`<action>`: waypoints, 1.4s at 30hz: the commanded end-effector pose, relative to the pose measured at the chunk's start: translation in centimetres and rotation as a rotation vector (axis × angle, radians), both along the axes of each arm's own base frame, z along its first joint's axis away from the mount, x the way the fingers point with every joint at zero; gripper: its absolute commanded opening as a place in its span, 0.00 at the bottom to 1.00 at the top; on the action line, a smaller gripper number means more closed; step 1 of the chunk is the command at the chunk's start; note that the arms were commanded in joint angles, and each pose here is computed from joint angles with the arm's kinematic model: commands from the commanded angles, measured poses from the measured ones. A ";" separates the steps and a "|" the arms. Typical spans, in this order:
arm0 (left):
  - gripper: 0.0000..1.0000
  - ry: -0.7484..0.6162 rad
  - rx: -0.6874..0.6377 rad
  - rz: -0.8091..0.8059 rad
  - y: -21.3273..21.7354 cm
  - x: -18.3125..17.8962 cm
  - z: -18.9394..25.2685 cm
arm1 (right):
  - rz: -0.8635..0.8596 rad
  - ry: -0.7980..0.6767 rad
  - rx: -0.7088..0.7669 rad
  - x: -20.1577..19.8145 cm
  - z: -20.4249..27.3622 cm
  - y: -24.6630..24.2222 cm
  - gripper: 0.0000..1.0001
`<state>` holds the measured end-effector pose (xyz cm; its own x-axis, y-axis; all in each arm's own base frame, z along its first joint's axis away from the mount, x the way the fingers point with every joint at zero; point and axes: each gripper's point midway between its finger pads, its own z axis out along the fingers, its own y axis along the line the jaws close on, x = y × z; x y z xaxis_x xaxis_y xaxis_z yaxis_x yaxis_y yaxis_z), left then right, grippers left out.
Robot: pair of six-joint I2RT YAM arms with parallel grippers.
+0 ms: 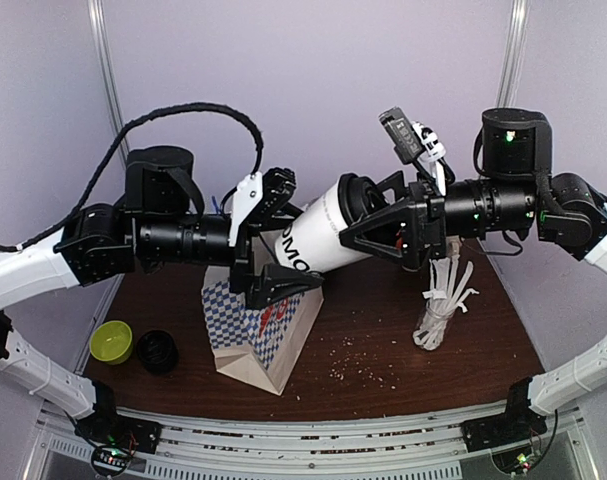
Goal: Pack the takeout coffee
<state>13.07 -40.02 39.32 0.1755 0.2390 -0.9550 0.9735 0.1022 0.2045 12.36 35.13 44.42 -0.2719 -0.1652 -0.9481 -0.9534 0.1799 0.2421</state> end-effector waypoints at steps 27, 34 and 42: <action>0.98 0.324 -0.095 0.996 18.5 11.8 0.5 | -0.454 -0.153 -0.210 7.4 -1.1 -3.9 0.80; 0.98 0.449 0.022 0.980 17.9 13.7 -4.8 | -0.466 -0.170 -0.219 7.7 -0.7 -4.1 0.80; 0.92 0.494 0.114 0.860 15.3 13.3 -8.2 | -0.477 -0.184 -0.241 8.0 -0.7 -4.1 0.80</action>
